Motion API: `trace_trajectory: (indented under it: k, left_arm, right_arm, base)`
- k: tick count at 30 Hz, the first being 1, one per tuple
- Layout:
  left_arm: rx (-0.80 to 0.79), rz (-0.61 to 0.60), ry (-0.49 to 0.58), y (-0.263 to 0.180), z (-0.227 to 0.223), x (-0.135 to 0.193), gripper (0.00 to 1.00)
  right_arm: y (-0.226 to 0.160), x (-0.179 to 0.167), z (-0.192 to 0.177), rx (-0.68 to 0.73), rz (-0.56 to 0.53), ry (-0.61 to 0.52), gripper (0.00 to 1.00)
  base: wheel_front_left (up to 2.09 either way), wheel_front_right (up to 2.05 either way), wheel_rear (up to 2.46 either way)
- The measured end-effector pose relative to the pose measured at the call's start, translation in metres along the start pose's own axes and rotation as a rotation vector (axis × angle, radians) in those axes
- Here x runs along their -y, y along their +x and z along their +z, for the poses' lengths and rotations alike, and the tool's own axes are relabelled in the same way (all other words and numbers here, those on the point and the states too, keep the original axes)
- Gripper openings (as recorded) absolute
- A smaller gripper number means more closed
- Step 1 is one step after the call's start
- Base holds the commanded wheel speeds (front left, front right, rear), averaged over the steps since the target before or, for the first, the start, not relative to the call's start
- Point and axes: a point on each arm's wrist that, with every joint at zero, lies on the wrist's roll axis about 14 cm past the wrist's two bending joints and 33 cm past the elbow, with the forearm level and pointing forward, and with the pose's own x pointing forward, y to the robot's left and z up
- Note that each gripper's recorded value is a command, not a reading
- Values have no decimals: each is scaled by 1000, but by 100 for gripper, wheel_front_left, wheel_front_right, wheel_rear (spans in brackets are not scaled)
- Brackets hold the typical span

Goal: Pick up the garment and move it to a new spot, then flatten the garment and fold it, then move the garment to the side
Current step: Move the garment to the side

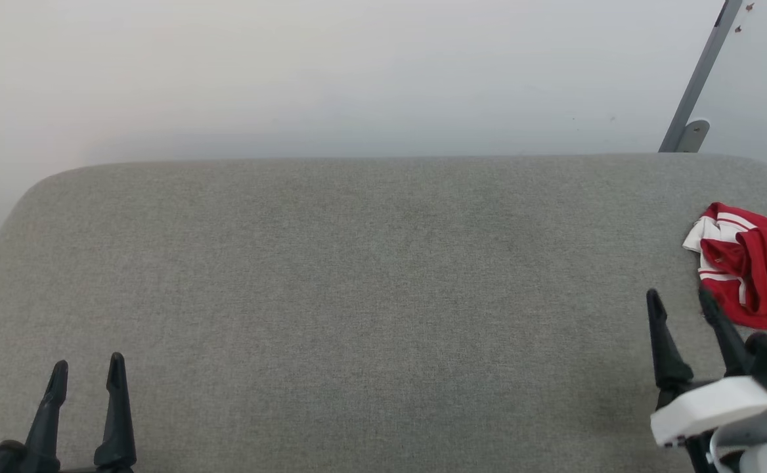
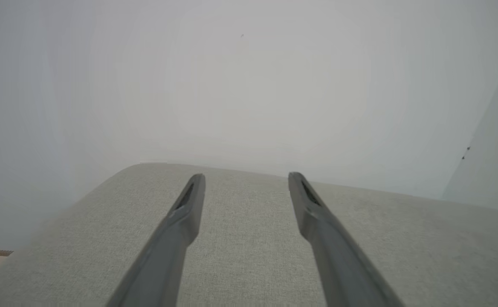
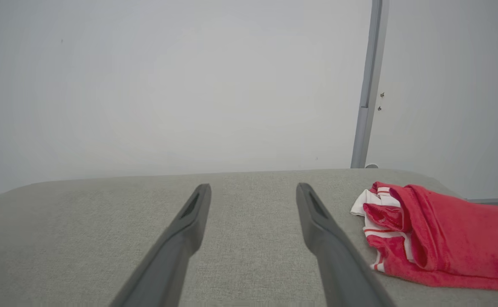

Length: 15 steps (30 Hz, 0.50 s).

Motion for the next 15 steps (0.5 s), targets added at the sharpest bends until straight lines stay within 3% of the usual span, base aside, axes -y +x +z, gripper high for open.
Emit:
trace_trajectory:
  k: [15]
  left_arm:
    - [-82, -6, 12, -12, -23, -1, 100]
  right_arm:
    - [-30, 3, -18, -39, -49, 0, 100]
  base:
    - [0, 0, 0]
